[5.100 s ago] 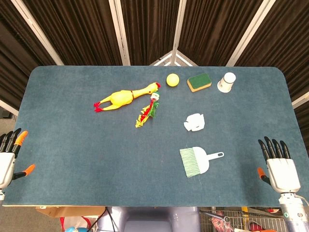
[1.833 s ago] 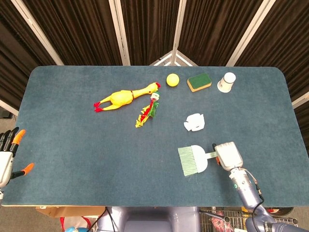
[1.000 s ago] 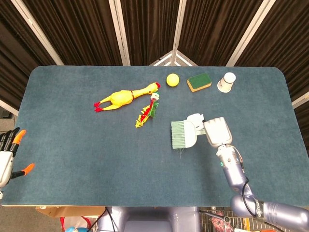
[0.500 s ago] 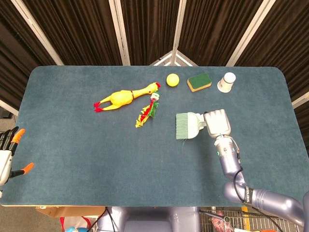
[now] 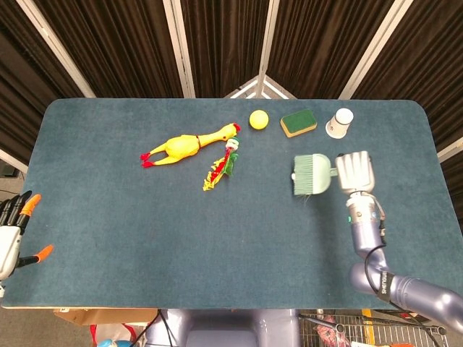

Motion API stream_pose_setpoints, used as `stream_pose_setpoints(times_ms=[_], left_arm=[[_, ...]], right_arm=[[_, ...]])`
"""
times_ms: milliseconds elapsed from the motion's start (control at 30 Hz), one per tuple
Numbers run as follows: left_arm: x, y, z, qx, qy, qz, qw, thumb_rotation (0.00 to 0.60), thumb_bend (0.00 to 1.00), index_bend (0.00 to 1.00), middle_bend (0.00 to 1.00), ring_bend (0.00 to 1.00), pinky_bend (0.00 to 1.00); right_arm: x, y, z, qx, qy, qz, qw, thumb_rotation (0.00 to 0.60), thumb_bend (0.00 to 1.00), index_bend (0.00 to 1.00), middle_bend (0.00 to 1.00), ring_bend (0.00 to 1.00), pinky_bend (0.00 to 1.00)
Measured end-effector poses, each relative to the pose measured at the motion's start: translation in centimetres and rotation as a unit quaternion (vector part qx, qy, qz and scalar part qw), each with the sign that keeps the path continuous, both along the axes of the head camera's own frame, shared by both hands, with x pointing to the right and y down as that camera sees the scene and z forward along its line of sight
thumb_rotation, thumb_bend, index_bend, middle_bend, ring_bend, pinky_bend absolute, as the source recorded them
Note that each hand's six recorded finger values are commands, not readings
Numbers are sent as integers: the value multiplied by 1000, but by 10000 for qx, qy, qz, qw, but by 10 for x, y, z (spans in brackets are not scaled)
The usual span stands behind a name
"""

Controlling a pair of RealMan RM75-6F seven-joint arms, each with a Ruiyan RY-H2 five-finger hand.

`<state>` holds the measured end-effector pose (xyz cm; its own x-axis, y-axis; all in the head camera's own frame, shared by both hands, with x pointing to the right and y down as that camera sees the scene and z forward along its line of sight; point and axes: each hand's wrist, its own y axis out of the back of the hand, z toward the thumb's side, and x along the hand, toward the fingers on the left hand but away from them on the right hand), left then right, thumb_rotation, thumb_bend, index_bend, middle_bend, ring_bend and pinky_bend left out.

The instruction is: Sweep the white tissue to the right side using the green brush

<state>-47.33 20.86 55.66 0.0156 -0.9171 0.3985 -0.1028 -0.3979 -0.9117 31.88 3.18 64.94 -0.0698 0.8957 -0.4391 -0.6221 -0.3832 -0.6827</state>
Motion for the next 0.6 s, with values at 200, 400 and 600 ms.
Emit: stream_pose_setpoints(times_ms=[200, 400, 600], left_arm=[[2, 1, 0, -6, -11, 42, 10000, 600, 9, 0, 0, 0, 0], [4, 1, 1, 13, -13, 62, 10000, 600, 9, 0, 0, 0, 0], [4, 1, 1, 15, -17, 64, 10000, 600, 9, 0, 0, 0, 0]], right_arm=[[26, -10, -28, 246, 387, 81, 9989, 600, 597, 823, 926, 960, 831], [22, -9, -46, 294, 160, 95, 9994, 600, 597, 823, 926, 960, 831], [-19, 0, -52, 147, -462, -185, 9987, 600, 597, 823, 926, 960, 831]])
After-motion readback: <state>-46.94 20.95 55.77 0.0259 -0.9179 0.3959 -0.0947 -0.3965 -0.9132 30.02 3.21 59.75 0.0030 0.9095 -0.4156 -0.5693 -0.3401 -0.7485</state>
